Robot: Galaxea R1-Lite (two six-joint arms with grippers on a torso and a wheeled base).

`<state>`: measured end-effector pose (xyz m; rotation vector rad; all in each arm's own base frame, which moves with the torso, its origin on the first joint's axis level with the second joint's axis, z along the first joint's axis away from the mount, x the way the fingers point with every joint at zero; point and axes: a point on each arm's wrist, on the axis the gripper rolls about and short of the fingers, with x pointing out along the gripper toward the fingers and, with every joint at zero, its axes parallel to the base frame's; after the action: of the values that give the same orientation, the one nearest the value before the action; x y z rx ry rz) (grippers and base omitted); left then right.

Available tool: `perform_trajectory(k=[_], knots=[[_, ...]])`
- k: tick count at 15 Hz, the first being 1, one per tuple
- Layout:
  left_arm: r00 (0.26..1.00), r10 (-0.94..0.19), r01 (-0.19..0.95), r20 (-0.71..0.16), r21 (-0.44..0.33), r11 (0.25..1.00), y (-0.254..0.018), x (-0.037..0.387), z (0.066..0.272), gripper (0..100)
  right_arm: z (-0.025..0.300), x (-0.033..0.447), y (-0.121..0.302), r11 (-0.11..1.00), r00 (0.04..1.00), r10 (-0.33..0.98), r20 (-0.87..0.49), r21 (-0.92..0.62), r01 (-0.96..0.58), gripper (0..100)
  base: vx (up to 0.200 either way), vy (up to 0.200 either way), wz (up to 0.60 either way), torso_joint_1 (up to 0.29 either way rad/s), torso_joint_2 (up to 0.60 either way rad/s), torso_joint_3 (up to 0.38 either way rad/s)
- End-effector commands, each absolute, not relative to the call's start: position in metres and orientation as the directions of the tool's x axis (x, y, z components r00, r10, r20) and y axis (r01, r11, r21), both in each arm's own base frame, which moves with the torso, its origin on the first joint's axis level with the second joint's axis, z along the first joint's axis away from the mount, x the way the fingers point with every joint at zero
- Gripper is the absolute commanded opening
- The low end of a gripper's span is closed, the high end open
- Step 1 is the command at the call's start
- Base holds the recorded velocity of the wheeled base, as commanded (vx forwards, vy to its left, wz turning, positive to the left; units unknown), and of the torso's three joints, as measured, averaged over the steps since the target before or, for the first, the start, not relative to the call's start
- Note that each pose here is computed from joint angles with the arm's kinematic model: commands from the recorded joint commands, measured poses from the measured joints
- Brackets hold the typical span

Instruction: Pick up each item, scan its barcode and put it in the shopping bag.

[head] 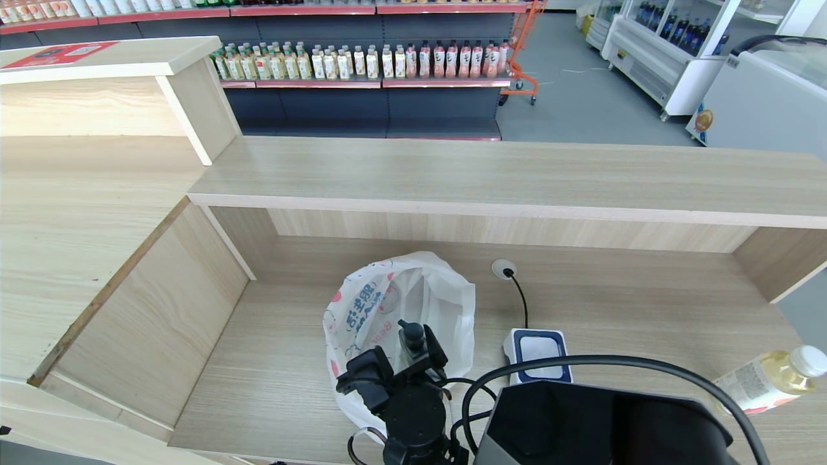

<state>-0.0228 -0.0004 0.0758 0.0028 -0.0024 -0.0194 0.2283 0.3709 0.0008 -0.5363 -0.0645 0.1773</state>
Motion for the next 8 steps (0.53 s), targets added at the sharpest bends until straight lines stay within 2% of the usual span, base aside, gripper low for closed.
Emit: perform_trajectory(k=[1,4,6,8], knots=[[1.000,-0.020,0.020,0.003,0.003,1.000,0.000,-0.023,0.076,100,0.033,0.214,0.366,0.859,0.977,0.209,0.043,-0.486,-0.162,100,0.000,0.000,0.00,0.000,0.00,0.000],[1.000,-0.020,0.020,0.003,0.003,1.000,0.000,-0.023,0.076,100,0.103,0.186,0.320,0.831,0.965,0.260,0.023,-0.515,-0.212,100,0.000,0.000,0.00,0.000,0.00,0.000],[1.000,-0.020,0.020,0.003,0.003,1.000,0.000,-0.023,0.076,100,0.162,0.170,0.256,0.801,0.956,0.291,-0.036,-0.537,-0.264,100,0.000,0.000,0.00,0.000,0.00,0.000],[1.000,-0.020,0.020,0.003,0.003,1.000,0.000,-0.023,0.076,100,0.190,0.164,0.213,0.809,0.957,0.282,-0.074,-0.518,-0.278,100,0.000,0.000,0.00,0.000,0.00,0.000]])
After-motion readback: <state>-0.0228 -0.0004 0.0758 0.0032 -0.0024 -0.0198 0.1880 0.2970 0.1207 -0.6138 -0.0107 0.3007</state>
